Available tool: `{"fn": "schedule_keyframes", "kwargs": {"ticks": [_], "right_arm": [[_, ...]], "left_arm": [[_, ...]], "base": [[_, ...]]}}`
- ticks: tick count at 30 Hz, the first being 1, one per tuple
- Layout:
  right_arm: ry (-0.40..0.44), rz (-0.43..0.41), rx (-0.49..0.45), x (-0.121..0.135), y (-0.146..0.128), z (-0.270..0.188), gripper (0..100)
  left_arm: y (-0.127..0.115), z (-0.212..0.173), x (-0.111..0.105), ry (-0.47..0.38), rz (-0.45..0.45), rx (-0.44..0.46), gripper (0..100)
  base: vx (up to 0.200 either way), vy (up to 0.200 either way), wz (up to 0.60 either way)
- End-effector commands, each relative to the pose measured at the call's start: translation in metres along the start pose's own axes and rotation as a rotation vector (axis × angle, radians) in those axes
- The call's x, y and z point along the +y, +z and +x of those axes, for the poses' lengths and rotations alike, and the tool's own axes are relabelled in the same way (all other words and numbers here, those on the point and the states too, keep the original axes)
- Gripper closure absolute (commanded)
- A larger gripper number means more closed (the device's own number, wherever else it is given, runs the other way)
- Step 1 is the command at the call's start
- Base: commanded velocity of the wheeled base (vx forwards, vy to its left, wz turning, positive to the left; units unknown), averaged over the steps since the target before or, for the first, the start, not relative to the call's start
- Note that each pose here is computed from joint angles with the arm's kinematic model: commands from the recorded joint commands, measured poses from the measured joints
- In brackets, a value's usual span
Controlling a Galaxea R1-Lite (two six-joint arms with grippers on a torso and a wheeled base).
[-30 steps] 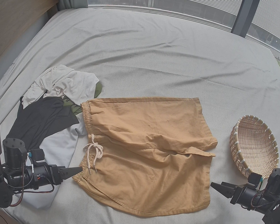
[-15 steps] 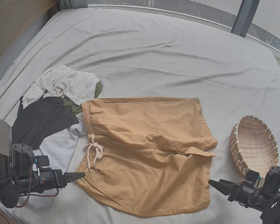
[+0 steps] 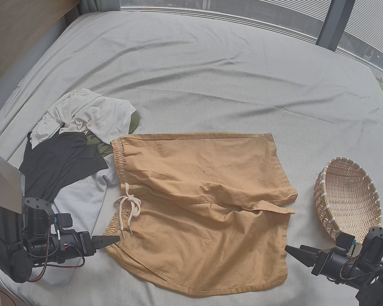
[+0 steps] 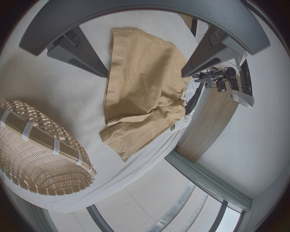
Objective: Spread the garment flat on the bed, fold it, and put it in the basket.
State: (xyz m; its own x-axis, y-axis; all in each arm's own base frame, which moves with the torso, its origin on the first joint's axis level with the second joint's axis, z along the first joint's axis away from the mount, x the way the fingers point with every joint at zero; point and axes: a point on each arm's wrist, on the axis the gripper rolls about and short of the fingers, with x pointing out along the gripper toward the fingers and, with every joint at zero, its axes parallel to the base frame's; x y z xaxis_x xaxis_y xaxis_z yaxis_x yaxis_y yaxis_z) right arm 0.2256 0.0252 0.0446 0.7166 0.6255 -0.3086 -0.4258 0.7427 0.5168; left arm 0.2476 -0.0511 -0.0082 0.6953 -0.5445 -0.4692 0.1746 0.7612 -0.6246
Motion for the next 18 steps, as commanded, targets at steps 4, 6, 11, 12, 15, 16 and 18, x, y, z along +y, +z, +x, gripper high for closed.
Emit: {"fn": "schedule_keyframes", "kwargs": {"ticks": [4,6,11,12,15,16,18], "right_arm": [[0.000,0.001,0.004,0.000,-0.001,0.000,0],[-0.002,0.002,0.006,0.000,-0.001,-0.001,0],[-0.011,0.009,0.016,-0.001,-0.004,-0.003,0],[-0.014,0.012,0.021,-0.001,-0.006,-0.004,0],[-0.029,0.038,0.063,-0.005,-0.015,-0.003,0],[-0.037,0.043,0.087,-0.007,-0.020,-0.002,0],[-0.043,0.043,0.110,-0.010,-0.025,-0.001,0]], "left_arm": [[-0.003,0.012,0.008,0.018,-0.007,0.011,100],[-0.002,0.014,0.008,0.020,-0.004,0.004,100],[-0.002,0.014,0.008,0.018,-0.002,0.002,100],[-0.001,0.013,0.008,0.018,-0.002,0.000,100],[0.000,0.006,0.003,0.014,0.005,-0.008,100],[0.000,0.002,0.000,0.011,0.009,-0.010,100],[0.000,-0.001,-0.002,0.009,0.012,-0.010,100]], "base": [[0.000,0.000,0.00],[0.000,0.000,0.00],[0.000,0.000,0.00],[0.000,0.000,0.00],[0.000,0.000,0.00],[0.000,0.000,0.00],[0.000,0.000,0.00]]}}
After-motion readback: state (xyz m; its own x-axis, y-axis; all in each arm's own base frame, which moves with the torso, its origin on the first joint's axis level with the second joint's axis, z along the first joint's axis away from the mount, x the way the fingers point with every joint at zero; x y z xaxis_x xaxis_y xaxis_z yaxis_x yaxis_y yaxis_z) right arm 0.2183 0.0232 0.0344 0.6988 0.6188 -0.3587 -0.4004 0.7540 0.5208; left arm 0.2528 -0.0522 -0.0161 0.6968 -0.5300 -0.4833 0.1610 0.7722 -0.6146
